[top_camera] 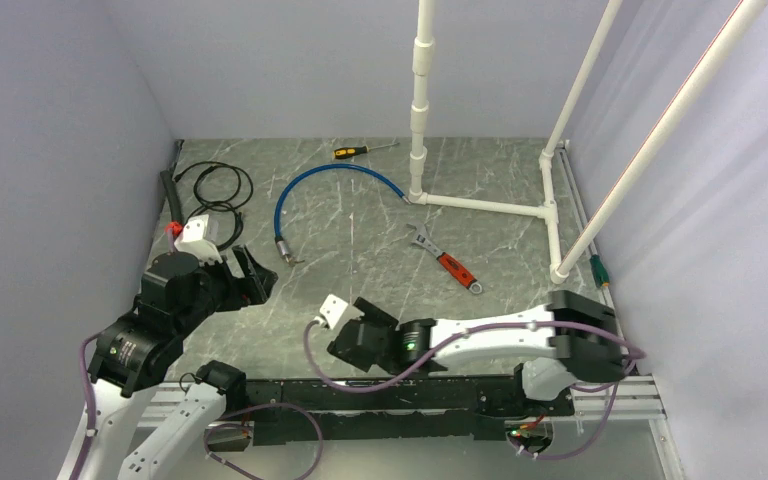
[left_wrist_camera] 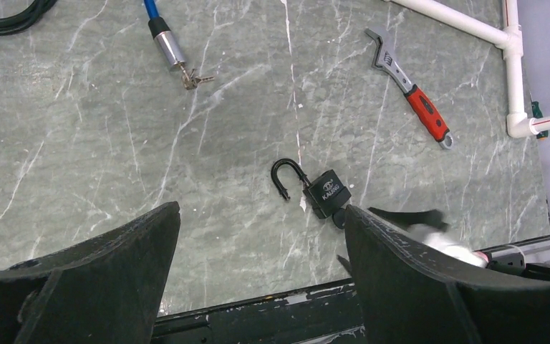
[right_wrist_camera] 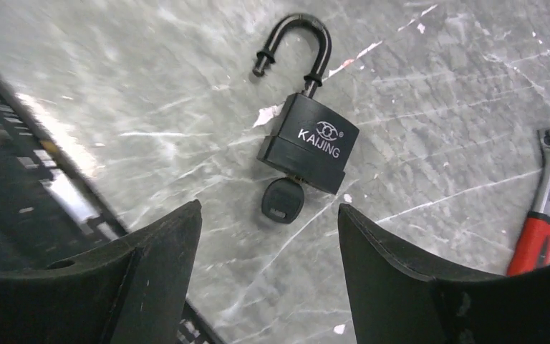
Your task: Unlock with the key
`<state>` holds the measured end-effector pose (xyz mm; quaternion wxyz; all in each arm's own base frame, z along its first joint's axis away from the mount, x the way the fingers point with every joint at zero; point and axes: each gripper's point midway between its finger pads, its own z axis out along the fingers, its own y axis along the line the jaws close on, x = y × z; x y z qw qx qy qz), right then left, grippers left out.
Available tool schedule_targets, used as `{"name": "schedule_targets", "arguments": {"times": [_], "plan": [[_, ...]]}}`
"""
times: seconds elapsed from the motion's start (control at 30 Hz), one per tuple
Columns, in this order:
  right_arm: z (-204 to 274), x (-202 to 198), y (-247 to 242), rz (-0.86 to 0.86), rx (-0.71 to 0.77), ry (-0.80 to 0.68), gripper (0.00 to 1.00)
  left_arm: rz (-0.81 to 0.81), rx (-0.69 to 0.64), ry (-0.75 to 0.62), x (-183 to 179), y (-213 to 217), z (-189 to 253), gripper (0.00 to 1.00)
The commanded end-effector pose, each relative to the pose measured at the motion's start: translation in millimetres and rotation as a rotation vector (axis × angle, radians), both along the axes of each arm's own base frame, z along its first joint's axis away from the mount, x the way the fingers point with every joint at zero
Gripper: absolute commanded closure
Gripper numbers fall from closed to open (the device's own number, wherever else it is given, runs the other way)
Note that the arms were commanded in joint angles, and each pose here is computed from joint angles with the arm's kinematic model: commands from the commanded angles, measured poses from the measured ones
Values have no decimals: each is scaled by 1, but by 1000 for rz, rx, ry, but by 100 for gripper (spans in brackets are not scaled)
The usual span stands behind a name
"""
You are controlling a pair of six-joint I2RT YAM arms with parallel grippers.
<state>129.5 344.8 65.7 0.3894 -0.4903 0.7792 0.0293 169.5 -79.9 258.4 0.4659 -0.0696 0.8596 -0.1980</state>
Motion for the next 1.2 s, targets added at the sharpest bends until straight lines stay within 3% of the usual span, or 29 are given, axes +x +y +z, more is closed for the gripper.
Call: {"name": "schedule_targets", "arguments": {"times": [0.0,0.1,0.23,0.43,0.63,0.8,1.17], "plan": [[59,-6,17,-23,361,127,31,4,10,-20,2,2,2,11],[85,7,14,-73,538,186,36,16,7,-25,1,4,3,11],[117,10,6,-80,671,167,35,17,0,-39,-2,5,5,12],[168,16,-40,-175,875,90,10,3,-23,-79,-8,5,11,11],[183,15,-93,-314,1086,105,3,2,-28,-87,-9,4,12,11],[172,12,-114,-333,1125,101,0,4,-20,-61,-6,3,7,12],[144,25,-132,-491,985,66,0,5,-21,-57,-6,3,7,13]]}}
